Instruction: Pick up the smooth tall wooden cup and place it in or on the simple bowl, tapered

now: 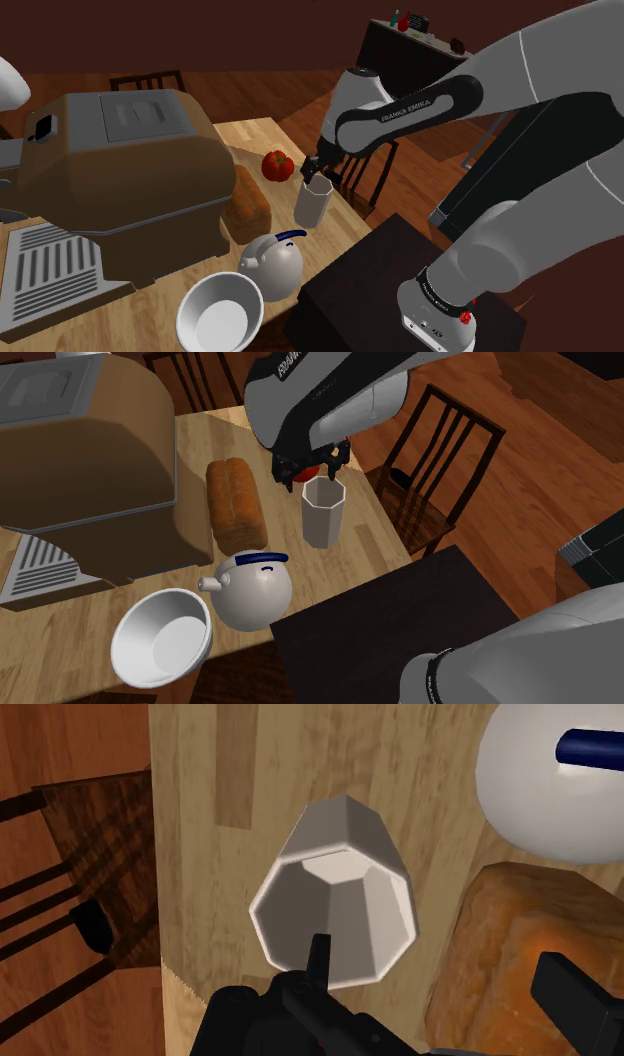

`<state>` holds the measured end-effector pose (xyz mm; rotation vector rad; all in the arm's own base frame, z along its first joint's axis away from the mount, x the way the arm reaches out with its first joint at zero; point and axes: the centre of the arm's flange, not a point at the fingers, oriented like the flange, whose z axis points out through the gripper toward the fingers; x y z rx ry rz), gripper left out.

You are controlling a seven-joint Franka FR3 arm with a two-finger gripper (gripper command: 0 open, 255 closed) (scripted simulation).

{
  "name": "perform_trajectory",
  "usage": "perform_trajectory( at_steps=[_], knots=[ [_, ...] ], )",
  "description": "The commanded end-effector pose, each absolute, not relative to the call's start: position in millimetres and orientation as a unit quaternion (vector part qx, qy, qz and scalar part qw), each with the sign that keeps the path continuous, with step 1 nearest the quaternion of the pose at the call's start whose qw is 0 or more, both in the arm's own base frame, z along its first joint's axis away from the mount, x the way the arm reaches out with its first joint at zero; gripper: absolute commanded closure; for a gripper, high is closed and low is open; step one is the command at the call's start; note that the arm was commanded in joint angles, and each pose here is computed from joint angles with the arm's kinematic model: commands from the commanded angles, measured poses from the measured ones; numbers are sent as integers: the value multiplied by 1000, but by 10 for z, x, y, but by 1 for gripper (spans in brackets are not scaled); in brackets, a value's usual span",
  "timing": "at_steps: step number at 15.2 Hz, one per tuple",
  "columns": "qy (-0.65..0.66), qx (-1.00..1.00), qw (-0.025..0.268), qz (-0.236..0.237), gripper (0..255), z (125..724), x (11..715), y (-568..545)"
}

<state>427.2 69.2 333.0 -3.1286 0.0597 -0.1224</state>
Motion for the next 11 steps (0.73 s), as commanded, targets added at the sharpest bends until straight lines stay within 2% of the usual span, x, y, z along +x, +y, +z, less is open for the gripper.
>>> perform_trajectory(
  at_steps=[1, 4, 11],
  knots=[
    [21, -999, 2, -38, 0, 3090, 4381, 739],
    [23, -999, -4, -35, 0, 2752, 4507, 788],
    [23, -999, -4, -35, 0, 2383, 4532, 784]
  ],
)
